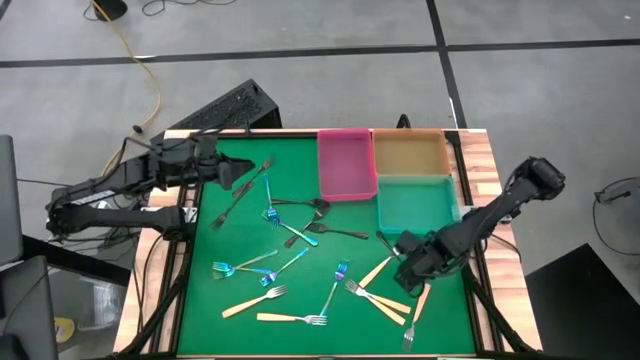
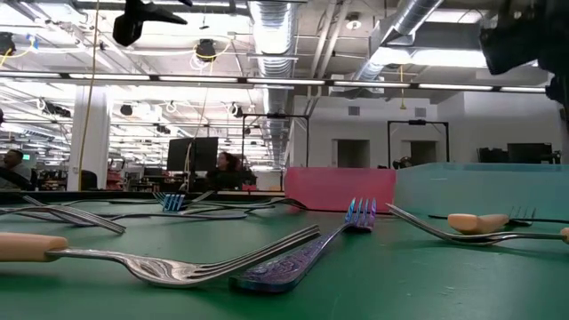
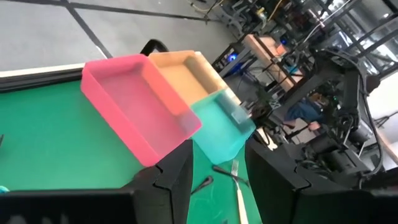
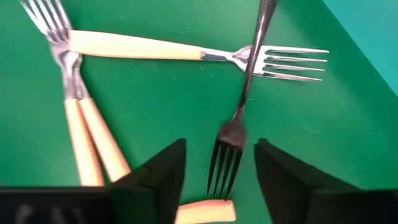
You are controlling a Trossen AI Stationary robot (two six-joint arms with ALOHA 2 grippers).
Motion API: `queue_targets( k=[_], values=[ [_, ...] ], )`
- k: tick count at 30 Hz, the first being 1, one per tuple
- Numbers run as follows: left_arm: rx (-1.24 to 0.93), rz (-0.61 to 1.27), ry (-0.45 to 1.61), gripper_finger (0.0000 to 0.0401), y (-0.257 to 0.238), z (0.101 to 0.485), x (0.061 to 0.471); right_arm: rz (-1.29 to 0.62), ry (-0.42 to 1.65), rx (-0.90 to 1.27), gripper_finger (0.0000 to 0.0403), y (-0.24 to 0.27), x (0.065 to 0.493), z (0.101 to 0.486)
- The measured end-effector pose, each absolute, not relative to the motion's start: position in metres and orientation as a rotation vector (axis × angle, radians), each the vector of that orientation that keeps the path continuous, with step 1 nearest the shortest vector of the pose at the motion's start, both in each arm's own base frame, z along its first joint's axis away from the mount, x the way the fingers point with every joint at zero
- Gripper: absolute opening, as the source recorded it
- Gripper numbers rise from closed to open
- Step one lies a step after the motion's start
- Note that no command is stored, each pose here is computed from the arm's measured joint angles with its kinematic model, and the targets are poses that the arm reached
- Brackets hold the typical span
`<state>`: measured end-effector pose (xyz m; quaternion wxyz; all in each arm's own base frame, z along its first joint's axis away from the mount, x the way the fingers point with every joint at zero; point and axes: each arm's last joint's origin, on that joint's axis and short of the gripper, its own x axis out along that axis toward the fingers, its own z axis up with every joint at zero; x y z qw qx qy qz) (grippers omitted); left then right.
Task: Sort silverware by color (type)
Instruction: Put the black fork into the blue bin
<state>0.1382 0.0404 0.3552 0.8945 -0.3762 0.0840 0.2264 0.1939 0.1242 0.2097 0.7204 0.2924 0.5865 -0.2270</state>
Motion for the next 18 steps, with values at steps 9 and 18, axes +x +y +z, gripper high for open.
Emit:
queue_targets(
  k=[9,18],
  values=[
    [-0.780,0.486,0.219,0.0129,0.043,0.349,0.148,-0.572,1.380,0.582,0.0264,0.118,0.212,0.183],
    [-0.781,0.499,0.252,0.0129,0.045,0.345,0.155,-0.565,1.414,0.565,0.0264,0.104,0.222,0.161]
  ],
)
